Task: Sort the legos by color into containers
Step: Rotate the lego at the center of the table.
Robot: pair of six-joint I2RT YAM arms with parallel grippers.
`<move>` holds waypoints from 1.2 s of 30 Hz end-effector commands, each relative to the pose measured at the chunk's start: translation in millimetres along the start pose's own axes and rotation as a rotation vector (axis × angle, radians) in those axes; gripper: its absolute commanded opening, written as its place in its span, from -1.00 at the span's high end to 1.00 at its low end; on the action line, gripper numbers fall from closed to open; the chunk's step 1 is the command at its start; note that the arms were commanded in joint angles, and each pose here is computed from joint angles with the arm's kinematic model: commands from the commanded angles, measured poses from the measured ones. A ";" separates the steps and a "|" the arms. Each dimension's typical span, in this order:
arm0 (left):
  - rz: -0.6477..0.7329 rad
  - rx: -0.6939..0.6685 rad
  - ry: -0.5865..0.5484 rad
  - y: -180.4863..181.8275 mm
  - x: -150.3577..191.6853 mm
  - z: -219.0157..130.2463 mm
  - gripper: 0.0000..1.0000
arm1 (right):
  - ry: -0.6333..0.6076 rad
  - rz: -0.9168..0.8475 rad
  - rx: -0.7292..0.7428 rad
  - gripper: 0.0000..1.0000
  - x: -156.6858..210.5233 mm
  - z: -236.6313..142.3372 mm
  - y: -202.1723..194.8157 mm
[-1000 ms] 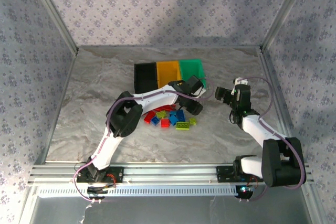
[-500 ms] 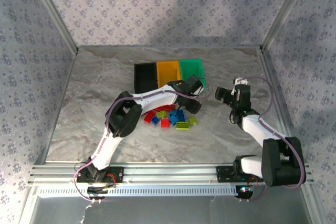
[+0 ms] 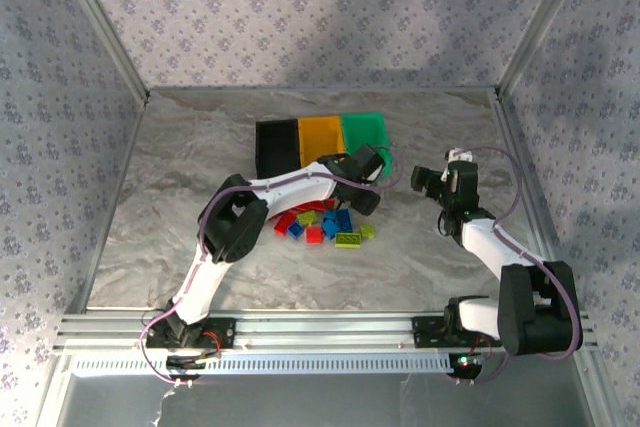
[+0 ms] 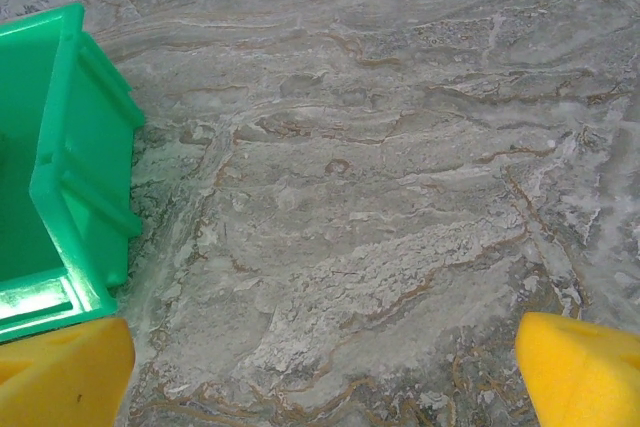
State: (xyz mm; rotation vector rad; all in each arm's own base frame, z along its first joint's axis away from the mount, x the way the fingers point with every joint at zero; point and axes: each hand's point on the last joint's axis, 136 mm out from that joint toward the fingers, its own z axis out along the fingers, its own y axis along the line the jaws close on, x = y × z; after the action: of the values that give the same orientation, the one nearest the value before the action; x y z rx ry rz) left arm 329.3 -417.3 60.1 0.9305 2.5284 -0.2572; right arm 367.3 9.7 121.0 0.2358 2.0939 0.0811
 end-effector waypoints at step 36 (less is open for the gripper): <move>0.011 -0.094 -0.019 17.0 -2.1 -1.6 -0.33 | -0.011 0.041 0.021 -1.00 -11.0 -0.2 -5.7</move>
State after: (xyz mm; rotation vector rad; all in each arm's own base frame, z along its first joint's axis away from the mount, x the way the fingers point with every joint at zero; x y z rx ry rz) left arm 333.5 -400.8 46.8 0.9067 2.5272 -0.1583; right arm 366.9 5.3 120.2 0.2605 2.0955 0.0802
